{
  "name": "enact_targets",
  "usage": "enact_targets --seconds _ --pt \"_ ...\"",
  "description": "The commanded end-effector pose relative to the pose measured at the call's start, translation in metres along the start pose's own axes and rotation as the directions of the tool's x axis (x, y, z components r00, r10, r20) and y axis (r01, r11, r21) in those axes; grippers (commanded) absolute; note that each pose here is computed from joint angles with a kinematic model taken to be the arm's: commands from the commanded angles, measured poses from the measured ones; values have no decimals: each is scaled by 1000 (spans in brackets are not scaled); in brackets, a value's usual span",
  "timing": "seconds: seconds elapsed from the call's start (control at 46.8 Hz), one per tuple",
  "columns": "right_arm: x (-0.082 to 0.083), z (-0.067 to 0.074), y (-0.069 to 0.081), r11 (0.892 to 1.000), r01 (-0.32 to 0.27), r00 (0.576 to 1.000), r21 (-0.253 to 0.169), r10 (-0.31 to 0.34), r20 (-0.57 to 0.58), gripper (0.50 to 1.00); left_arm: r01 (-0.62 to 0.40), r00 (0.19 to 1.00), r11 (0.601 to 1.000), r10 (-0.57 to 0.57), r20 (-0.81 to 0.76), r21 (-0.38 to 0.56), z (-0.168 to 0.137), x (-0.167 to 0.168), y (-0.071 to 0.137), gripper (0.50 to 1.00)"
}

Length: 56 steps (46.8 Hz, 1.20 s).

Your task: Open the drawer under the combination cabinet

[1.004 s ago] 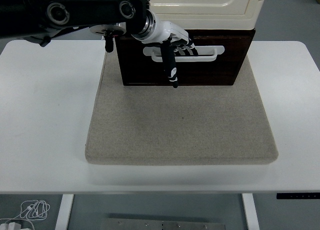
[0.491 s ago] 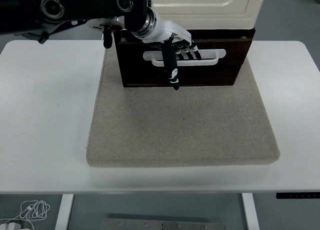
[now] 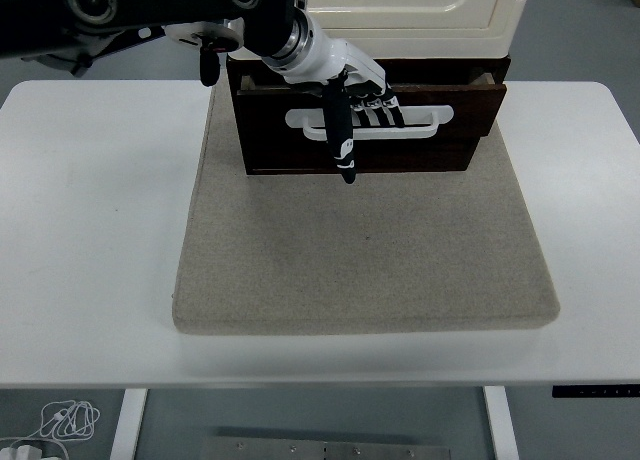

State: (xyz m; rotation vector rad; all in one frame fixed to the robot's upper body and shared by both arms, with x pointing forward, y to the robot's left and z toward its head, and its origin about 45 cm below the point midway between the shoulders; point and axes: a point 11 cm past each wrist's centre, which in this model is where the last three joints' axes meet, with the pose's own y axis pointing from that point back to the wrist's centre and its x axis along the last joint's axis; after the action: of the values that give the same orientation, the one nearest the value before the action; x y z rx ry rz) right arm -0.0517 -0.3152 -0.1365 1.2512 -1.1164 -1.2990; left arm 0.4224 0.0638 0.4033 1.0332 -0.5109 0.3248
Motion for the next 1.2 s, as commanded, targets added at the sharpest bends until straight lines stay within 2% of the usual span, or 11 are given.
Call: enact_targets --seconds 0.0,1.175 --pt "0 0 0 1000 0 1000 -1 0 0 926 6 1000 1000 -6 2 -7 2 0 1 1000" --pt "0 0 0 1000 0 1000 1 0 0 926 102 994 993 -101 30 -56 11 -9 11 1000"
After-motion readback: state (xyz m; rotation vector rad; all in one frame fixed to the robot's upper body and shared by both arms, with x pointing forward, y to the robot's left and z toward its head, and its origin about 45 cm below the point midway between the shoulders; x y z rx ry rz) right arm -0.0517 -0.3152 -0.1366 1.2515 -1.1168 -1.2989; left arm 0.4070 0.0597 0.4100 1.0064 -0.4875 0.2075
